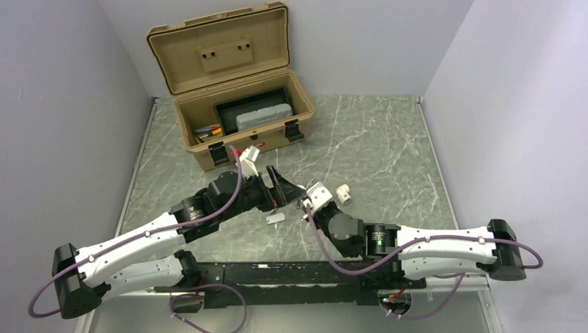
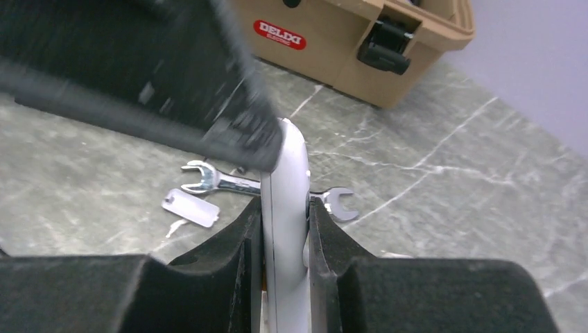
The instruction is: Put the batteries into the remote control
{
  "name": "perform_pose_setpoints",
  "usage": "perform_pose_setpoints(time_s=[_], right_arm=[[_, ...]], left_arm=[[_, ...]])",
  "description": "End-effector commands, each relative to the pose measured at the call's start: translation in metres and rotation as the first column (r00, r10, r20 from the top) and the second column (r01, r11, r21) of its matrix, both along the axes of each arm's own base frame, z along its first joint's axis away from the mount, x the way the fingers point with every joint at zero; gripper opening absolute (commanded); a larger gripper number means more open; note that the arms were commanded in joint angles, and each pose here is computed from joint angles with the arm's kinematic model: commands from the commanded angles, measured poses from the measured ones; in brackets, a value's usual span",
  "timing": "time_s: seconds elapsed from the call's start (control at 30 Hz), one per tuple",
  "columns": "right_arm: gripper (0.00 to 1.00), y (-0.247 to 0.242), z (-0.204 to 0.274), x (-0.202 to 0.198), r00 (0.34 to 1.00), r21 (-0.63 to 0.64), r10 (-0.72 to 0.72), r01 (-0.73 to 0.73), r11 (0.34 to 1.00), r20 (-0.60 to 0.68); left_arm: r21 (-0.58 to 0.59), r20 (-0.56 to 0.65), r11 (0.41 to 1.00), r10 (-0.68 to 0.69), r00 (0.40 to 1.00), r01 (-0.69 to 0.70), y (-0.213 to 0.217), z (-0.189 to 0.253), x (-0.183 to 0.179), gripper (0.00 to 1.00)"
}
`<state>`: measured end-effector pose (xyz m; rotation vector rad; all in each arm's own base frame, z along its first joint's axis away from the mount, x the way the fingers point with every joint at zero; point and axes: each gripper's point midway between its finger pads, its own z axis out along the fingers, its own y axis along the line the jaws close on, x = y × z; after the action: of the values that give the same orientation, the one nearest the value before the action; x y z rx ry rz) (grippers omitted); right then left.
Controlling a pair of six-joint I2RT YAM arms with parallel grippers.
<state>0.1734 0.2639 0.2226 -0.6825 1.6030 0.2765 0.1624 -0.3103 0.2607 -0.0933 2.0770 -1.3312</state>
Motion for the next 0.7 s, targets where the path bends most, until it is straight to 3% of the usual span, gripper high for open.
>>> perform_pose_setpoints(time_s=[0.0, 0.23, 0.4, 0.53, 0.67], right_arm=[[0.0, -0.013, 0.025, 0.004, 0.984, -0.027, -0.11, 0.115, 0.993, 0.143], [0.0, -0.018, 0.038, -0.006, 0.946, -0.068, -0.171, 0.197, 0.978, 0.276], [0.0, -0.015, 0.044, -0.01, 0.911, -0.192, -0.131, 0.22, 0.956, 0.392], [0.0, -0.012, 0.049, -0.014, 0.892, -0.239, -0.115, 0.238, 0.941, 0.437], [0.0, -0.009, 0.044, -0.016, 0.882, -0.287, -0.103, 0.257, 0.923, 0.459]], left_arm=[[-0.185, -0.119, 0.983, -0.004, 0.993, -0.018, -0.001, 0.032, -0.002, 0.99], [-0.228, -0.328, 0.968, 0.022, 0.944, -0.102, -0.004, 0.026, 0.001, 1.0], [-0.288, -0.374, 0.956, -0.058, 0.926, -0.057, -0.018, 0.031, -0.005, 0.98], [-0.283, -0.367, 0.957, -0.045, 0.929, -0.065, -0.017, 0.033, -0.003, 0.86], [-0.292, -0.354, 0.955, -0.053, 0.934, -0.056, -0.018, 0.038, -0.003, 0.64]])
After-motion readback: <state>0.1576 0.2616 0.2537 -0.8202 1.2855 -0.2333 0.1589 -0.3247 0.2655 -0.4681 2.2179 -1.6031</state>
